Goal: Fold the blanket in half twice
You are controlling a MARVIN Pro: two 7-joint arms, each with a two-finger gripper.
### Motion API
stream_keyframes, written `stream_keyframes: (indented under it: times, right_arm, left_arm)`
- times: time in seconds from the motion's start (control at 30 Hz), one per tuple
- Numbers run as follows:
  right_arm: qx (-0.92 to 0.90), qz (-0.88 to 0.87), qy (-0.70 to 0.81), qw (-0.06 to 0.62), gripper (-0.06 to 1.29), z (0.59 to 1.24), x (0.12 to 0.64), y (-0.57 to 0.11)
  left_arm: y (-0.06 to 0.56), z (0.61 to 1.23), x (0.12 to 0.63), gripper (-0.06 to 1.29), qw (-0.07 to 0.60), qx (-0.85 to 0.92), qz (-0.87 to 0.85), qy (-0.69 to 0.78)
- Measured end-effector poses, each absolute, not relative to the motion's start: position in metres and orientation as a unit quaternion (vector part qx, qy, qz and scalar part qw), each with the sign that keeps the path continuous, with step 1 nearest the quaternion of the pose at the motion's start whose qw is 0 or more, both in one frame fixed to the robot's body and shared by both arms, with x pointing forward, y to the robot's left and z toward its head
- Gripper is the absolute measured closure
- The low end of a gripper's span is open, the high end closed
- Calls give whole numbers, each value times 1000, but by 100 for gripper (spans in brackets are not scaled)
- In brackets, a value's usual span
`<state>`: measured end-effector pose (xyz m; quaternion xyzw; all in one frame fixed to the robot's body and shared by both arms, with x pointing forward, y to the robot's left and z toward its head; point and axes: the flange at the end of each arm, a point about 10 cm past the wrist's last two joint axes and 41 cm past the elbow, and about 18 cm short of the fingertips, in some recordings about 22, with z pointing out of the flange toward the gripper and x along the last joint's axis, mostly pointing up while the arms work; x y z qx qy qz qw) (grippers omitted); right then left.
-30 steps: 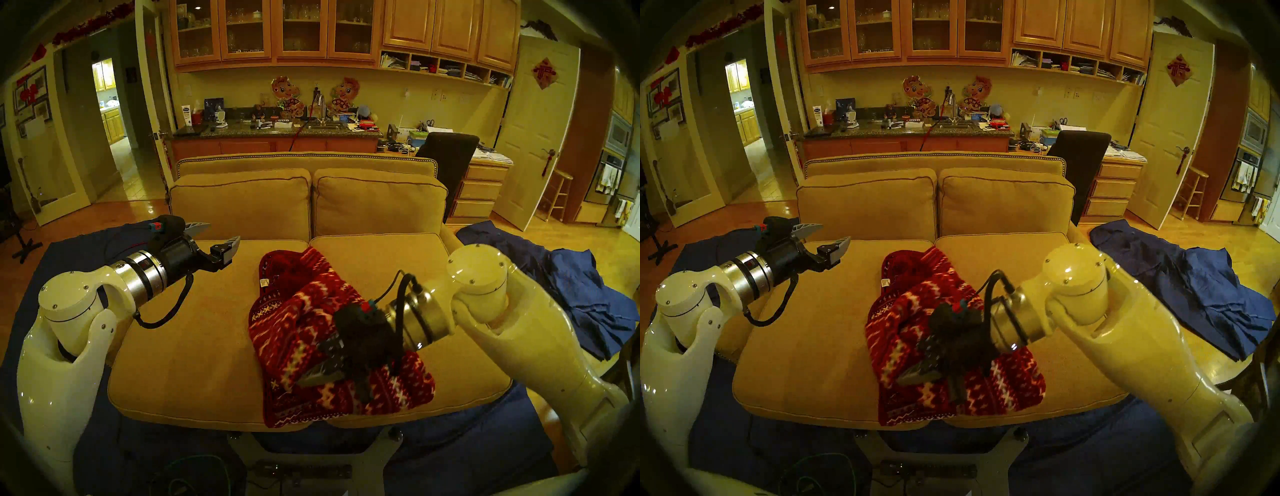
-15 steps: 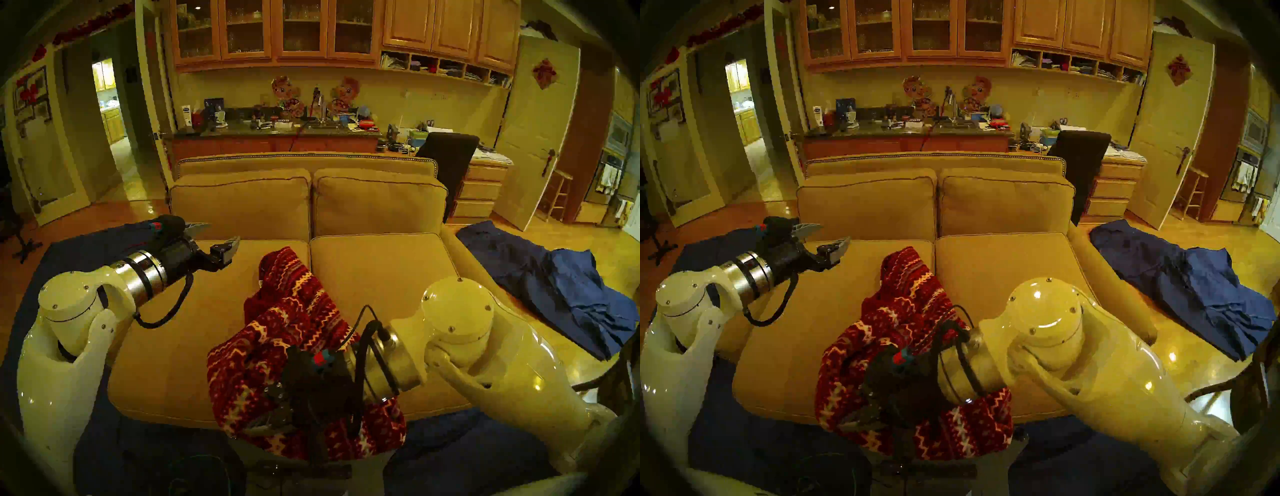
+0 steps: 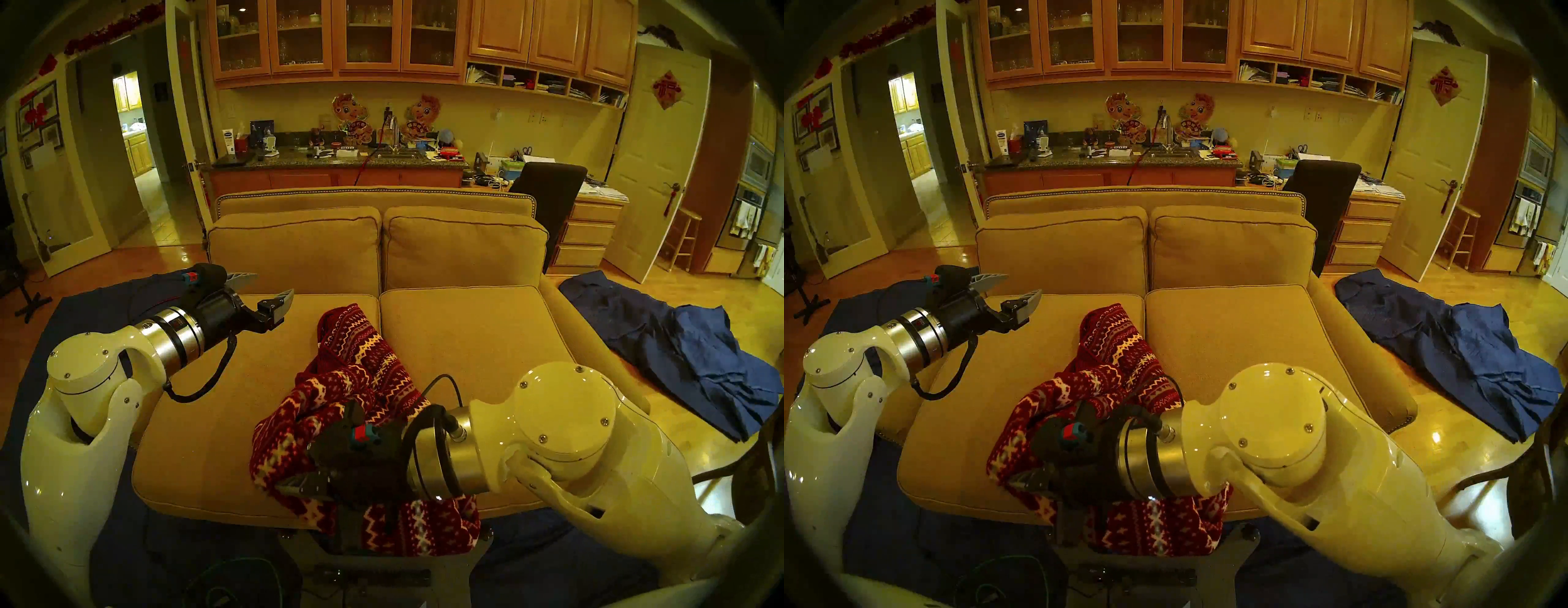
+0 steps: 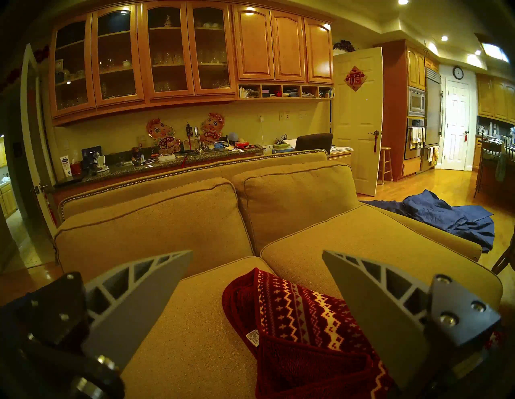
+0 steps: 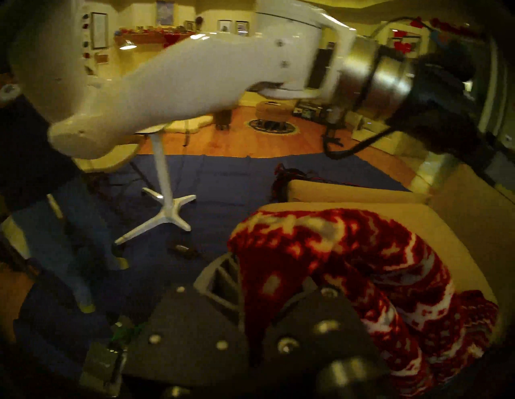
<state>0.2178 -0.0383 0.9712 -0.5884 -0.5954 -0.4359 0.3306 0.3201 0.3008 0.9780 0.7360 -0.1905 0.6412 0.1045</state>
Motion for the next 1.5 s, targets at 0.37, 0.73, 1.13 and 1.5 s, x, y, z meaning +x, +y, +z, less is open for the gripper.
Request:
stream_keyframes:
  times: [0.37,0.73,1.13,1.5]
  right_arm:
    - [-642,-549,-507,173,121,1009,288,-77]
    - [-723,-582,-372,-8,121,1022,377,-166]
    - [-782,-576,-200,-128,121,1036,424,-273]
    - [-772,-619,-87,-115,121,1053,406,-307]
  left_arm:
    - [301,978,320,-3,105,736,641,-190]
    - [301,978,320,-3,105,736,641,-190]
    - [301,978,320,-3,105,736,641,-191]
    - [301,979,320,-3,105,735,641,-194]
